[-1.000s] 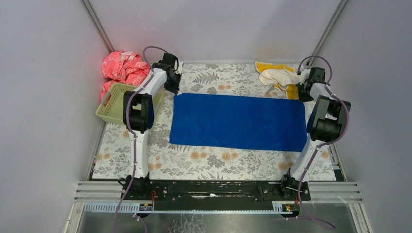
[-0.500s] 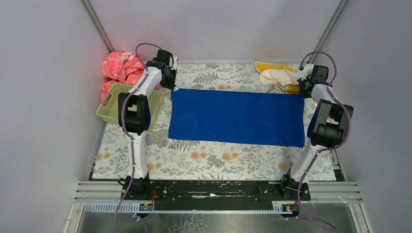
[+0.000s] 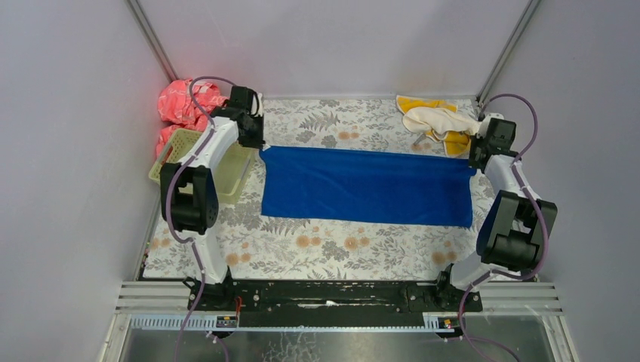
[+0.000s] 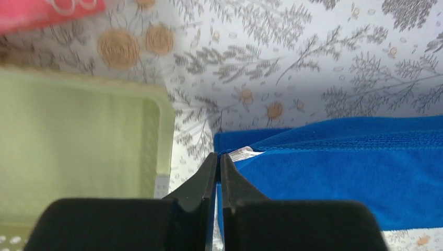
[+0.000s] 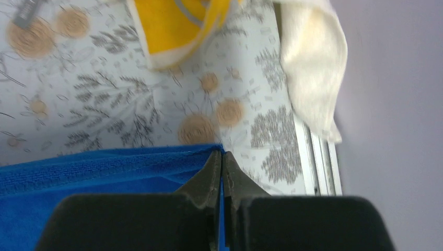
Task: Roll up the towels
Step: Fold the towel at the center of the board.
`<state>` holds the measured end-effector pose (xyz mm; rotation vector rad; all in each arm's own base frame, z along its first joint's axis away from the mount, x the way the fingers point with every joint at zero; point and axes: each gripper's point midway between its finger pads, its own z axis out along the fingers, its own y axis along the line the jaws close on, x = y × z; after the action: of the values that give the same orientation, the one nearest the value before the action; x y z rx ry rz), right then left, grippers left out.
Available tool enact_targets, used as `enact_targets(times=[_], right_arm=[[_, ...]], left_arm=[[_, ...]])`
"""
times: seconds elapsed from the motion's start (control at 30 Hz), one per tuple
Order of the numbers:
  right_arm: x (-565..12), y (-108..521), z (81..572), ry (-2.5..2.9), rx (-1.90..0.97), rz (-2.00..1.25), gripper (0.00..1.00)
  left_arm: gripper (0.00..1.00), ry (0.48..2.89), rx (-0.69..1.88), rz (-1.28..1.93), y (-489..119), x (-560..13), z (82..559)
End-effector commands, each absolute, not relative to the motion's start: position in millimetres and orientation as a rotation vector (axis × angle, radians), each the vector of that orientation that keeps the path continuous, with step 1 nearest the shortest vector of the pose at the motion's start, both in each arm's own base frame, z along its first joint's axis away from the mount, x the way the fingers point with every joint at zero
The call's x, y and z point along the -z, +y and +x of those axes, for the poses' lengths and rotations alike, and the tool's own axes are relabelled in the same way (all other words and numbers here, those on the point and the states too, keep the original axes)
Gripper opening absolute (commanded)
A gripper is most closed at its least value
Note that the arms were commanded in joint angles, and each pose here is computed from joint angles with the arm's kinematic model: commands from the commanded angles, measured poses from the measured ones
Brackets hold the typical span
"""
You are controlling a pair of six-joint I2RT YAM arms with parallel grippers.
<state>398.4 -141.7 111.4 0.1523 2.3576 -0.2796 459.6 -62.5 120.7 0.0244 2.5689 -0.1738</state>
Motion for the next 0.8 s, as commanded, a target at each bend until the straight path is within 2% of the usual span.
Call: enact_targets(times=[0.0, 0.33, 0.77], right_arm=[[-131, -163, 368, 2.291, 0.445, 0.354, 0.0], [-134, -171, 329, 2.262, 0.57, 0.442, 0.0], [-99, -160, 284, 2.306, 0.599, 0.467, 0.0]], left_arm=[[0.0, 2.544, 0.135, -0.135, -48, -123, 445], [0.0, 2.591, 0.106, -0.281, -42, -101, 393], [0.0, 2.669, 0.105, -0.377, -44, -68, 348]])
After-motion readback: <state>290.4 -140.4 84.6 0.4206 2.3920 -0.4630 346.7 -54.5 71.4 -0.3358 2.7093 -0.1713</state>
